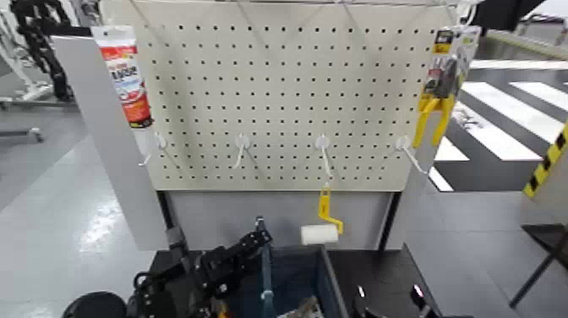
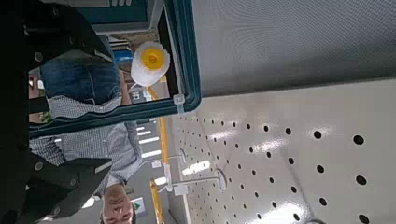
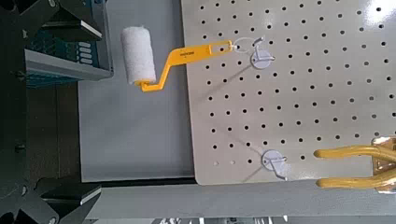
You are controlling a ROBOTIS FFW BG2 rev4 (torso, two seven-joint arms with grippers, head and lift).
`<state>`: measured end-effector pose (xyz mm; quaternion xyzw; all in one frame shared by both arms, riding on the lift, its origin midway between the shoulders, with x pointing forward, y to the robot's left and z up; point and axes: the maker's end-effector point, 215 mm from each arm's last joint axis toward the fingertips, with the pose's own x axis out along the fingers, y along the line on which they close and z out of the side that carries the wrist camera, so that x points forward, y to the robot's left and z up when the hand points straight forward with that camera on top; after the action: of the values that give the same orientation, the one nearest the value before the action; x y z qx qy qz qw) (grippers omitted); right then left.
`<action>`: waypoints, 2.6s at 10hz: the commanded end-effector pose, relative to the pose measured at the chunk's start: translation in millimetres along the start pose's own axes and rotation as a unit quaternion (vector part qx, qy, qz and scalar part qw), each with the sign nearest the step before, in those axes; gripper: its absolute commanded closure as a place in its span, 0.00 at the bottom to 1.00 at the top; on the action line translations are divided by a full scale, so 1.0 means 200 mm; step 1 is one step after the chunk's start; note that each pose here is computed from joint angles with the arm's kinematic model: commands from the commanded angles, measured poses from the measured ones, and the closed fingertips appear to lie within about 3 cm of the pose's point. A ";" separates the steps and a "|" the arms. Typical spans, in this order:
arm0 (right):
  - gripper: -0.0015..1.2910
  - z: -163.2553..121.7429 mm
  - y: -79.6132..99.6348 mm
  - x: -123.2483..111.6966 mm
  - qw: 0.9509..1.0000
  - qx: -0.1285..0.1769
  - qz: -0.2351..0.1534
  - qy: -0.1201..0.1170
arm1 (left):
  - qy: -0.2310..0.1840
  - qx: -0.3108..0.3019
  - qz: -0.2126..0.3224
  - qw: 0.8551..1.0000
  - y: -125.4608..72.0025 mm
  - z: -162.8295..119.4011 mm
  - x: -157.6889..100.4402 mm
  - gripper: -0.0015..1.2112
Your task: Grasp the handle of the crate.
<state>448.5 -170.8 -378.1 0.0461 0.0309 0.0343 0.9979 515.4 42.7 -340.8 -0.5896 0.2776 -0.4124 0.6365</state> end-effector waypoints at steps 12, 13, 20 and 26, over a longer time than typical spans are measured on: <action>0.12 0.01 0.00 0.00 1.000 0.006 -0.001 -0.004 | 0.019 -0.016 -0.045 0.999 -0.13 -0.16 0.06 0.98; 0.12 0.01 0.00 0.00 1.000 0.006 -0.002 -0.004 | 0.018 -0.019 -0.051 0.998 -0.17 -0.19 0.06 0.98; 0.12 -0.01 -0.01 -0.01 1.000 0.007 -0.003 -0.003 | -0.003 -0.089 -0.038 0.995 -0.24 -0.26 0.01 0.98; 0.12 0.00 0.00 0.00 1.000 0.007 -0.002 -0.003 | 0.050 -0.161 -0.034 0.985 -0.35 -0.59 0.03 0.98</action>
<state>447.8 -171.6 -379.0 0.0532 0.0279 0.0320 0.9977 410.1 -20.1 -292.9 -0.6666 0.3541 -0.4118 0.5106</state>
